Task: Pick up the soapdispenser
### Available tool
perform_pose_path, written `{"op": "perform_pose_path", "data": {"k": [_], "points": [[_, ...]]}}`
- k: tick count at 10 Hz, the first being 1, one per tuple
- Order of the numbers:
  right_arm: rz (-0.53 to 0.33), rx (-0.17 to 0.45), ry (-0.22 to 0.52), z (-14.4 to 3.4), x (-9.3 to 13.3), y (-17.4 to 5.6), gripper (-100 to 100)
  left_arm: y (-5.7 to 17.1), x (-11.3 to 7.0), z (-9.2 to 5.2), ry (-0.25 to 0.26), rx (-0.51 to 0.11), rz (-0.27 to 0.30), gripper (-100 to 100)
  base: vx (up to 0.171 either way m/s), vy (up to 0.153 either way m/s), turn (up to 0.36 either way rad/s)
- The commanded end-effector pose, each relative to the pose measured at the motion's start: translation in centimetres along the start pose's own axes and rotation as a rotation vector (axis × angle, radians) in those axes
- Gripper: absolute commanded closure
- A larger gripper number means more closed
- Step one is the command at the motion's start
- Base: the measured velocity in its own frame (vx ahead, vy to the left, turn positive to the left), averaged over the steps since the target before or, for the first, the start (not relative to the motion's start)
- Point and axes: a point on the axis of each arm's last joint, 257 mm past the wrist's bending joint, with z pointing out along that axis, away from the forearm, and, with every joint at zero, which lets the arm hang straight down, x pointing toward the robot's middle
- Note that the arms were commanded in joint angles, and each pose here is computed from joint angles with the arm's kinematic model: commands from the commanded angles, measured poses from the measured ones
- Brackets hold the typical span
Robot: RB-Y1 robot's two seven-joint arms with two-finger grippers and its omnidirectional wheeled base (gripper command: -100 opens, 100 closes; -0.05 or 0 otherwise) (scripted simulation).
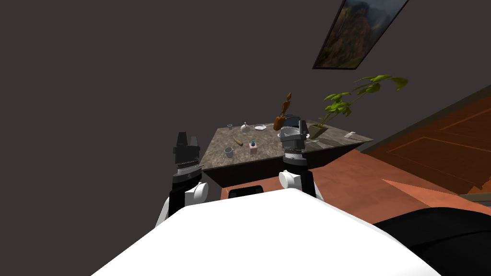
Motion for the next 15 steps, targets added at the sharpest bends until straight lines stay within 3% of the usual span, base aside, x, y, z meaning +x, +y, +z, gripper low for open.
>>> {"op": "perform_pose_path", "data": {"k": [1, 3, 6, 9, 10, 11, 12, 13, 14, 15], "points": [[0.007, 0.0, 0.04, 0.8, 1.4, -0.4, -100, 0.0, 0.0, 0.0, 0.0, 0.0, 0.0, 0, -0.021, -0.025, -0.083], [0.011, -0.001, 0.065, 1.3, 2.4, -0.6, -100, 0.0, 0.0, 0.0, 0.0, 0.0, 0.0, 0, -0.04, -0.041, -0.049], [0.035, 0.014, 0.167, 2.9, 6.3, -1.9, -100, 0.0, 0.0, 0.0, 0.0, 0.0, 0.0, 0, -0.048, -0.036, -0.075], [0.023, 0.001, 0.218, 3.9, 8.4, -1.8, -100, 0.0, 0.0, 0.0, 0.0, 0.0, 0.0, 0, -0.033, -0.034, -0.043], [0.028, 0.01, 0.269, 4.3, 10.3, -2.3, -100, 0.0, 0.0, 0.0, 0.0, 0.0, 0.0, 0, -0.028, -0.036, -0.06], [0.02, 0.002, 0.271, 4.5, 10.4, -2.1, -100, 0.0, 0.0, 0.0, 0.0, 0.0, 0.0, 0, -0.028, -0.028, -0.034], [0.022, 0.025, 0.325, 4.5, 12.3, -3.0, -100, 0.0, 0.0, 0.0, 0.0, 0.0, 0.0, 0, -0.029, -0.029, -0.076], [0.013, 0.002, 0.33, 5.0, 12.7, -2.4, -100, 0.0, 0.0, 0.0, 0.0, 0.0, 0.0, 0, -0.026, -0.026, -0.032], [0.013, 0.034, 0.389, 4.7, 14.6, -3.5, -100, 0.0, 0.0, 0.0, 0.0, 0.0, 0.0, 0, -0.023, -0.035, -0.063], [0.002, 0.002, 0.396, 5.3, 15.1, -2.6, -100, 0.0, 0.0, 0.0, 0.0, 0.0, 0.0, 0, -0.024, -0.026, -0.033]]}}
